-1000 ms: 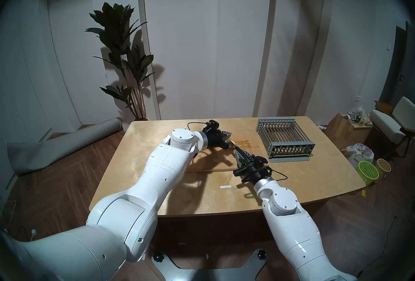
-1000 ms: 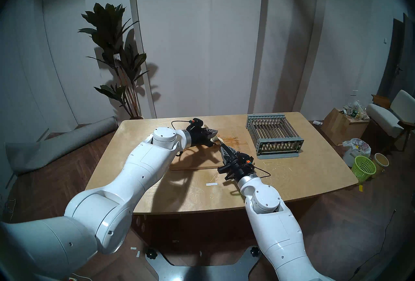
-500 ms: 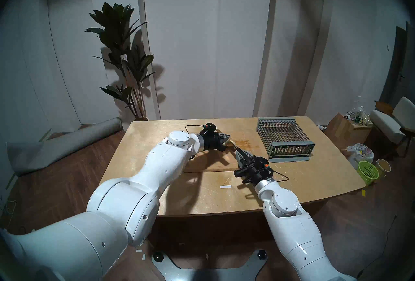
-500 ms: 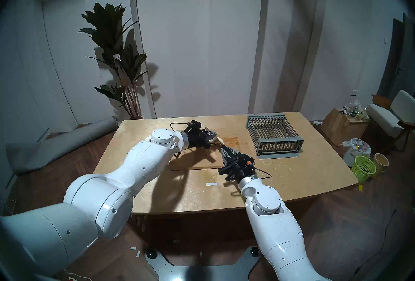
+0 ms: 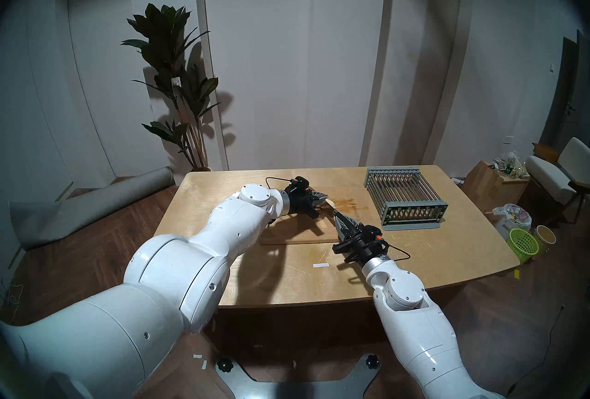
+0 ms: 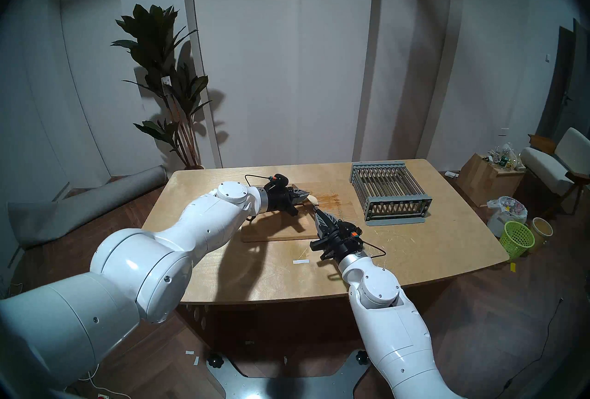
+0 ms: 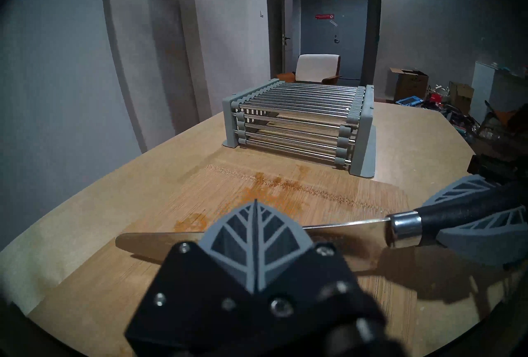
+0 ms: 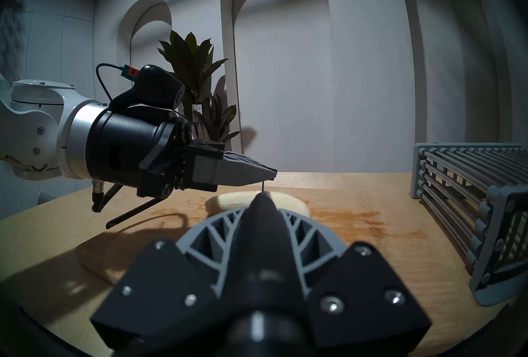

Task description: Cut the banana into four pieces on the cutting board

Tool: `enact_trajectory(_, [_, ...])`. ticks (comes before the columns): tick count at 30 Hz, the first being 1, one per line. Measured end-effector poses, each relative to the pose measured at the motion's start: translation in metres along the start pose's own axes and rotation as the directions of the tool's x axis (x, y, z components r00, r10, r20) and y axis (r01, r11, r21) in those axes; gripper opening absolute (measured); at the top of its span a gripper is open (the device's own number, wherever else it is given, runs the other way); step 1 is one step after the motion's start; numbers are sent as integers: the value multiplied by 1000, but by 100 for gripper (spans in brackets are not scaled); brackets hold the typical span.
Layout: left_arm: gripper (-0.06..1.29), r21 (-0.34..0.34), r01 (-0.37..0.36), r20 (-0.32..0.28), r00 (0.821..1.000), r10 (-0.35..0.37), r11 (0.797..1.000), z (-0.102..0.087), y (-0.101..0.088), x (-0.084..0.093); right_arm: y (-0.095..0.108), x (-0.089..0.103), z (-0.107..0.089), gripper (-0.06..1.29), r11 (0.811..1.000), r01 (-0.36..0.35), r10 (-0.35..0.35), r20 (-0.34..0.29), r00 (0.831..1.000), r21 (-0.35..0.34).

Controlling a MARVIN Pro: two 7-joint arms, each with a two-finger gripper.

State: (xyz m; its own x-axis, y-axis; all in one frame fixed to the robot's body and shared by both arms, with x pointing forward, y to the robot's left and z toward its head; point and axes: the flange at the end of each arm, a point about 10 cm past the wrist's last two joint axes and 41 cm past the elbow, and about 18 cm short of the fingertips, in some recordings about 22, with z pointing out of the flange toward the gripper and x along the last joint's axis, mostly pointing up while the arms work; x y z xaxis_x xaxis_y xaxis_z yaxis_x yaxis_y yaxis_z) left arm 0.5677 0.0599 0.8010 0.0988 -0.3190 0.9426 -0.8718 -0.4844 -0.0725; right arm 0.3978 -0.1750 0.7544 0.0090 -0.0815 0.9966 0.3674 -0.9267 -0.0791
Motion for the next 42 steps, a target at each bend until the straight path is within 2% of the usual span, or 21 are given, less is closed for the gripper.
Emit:
enact_trajectory(5, [-3,-15,-21,40,999,22,1000,2,1,-3,-1,-4,-2,30,1000,-6,6,10,1000,-3])
enact_trajectory(12, [-3,-32,-56,78,995,59,998,5,1,3,1,-6,-3,30,1000,-15,16,16,1000,-14])
enact_trajectory(17, [-3,-31,-38,82,996,41,999,7,2,3,4,-7,-5,30,1000,-14,15,31,999,-20])
enact_trajectory(22, [-3,-7,66,57,996,-65,998,7,3,1,10,-3,-6,30,1000,15,-15,73,997,3])
enact_trajectory(26, [-3,24,211,8,977,-211,977,7,1,0,15,4,-4,30,998,50,-53,92,994,30])
enact_trajectory(30, [-3,57,354,-101,932,-348,933,3,-10,13,19,7,-4,30,996,72,-76,106,991,45])
enact_trajectory(33, [-3,70,424,-185,895,-405,903,-2,-24,28,21,7,-4,30,995,80,-86,115,990,53])
enact_trajectory(35, [-3,72,471,-251,862,-441,879,-9,-34,38,22,7,-5,30,995,85,-92,123,988,58])
enact_trajectory(36, [-3,67,500,-298,836,-461,863,-14,-42,45,23,7,-5,30,994,89,-96,129,987,62])
enact_trajectory(37, [-3,63,512,-318,824,-469,857,-17,-45,48,24,7,-5,30,994,90,-98,132,986,63])
enact_trajectory(41, [-3,10,586,-464,721,-515,810,-37,-67,70,28,4,-7,30,992,103,-115,162,980,78])
enact_trajectory(42, [-3,1,594,-480,706,-520,805,-39,-70,72,29,4,-8,30,991,105,-118,167,979,81])
